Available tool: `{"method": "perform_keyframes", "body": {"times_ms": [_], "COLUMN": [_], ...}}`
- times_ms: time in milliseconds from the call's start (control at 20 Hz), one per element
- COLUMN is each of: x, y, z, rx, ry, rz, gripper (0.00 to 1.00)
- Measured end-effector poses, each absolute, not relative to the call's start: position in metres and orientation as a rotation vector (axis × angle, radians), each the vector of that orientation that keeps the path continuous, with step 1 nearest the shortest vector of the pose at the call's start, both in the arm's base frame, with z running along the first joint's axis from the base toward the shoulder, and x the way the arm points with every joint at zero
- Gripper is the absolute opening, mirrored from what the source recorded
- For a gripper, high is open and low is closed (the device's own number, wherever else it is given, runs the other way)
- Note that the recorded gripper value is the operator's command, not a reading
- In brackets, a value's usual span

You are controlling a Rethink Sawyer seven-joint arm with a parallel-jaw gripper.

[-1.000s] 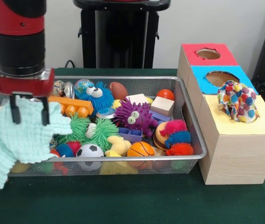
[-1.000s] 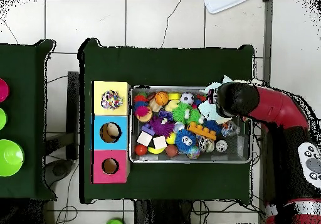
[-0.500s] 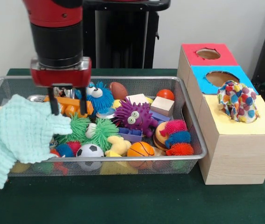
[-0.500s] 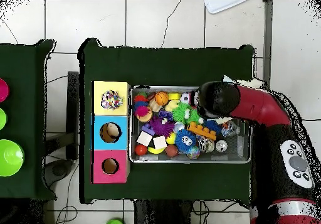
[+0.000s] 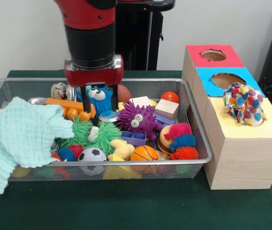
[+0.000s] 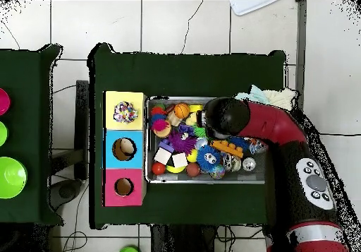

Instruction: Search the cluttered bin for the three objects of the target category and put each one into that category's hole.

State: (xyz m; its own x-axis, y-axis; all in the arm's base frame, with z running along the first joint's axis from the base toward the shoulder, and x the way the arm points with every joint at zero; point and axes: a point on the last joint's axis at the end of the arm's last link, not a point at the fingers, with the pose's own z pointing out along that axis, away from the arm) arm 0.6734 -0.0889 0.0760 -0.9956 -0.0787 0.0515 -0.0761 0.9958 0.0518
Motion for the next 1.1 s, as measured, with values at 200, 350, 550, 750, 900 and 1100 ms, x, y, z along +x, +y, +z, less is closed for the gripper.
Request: {"method": "perform_keyframes", "body": {"times_ms": [200,350,550,750,900,1100], "x": [0.656,0.639,0.621,0.599,0.587,0.570], "y": [-0.077,-0.074,-0.077,-0.087,-0.097,-0.109], "z": [0.069,0.063,0.057,0.046,0.038,0.024], "rx": [0.139,0.144,0.136,0.133,0.132,0.123], "ry": [-3.044,-3.010,-2.970,-2.925,-2.897,-2.854], "rz": [-0.081,-0.072,-0.048,-0.006,0.026,0.052], "gripper": [1.00,1.00,1.00,1.00,1.00,1.00]}}
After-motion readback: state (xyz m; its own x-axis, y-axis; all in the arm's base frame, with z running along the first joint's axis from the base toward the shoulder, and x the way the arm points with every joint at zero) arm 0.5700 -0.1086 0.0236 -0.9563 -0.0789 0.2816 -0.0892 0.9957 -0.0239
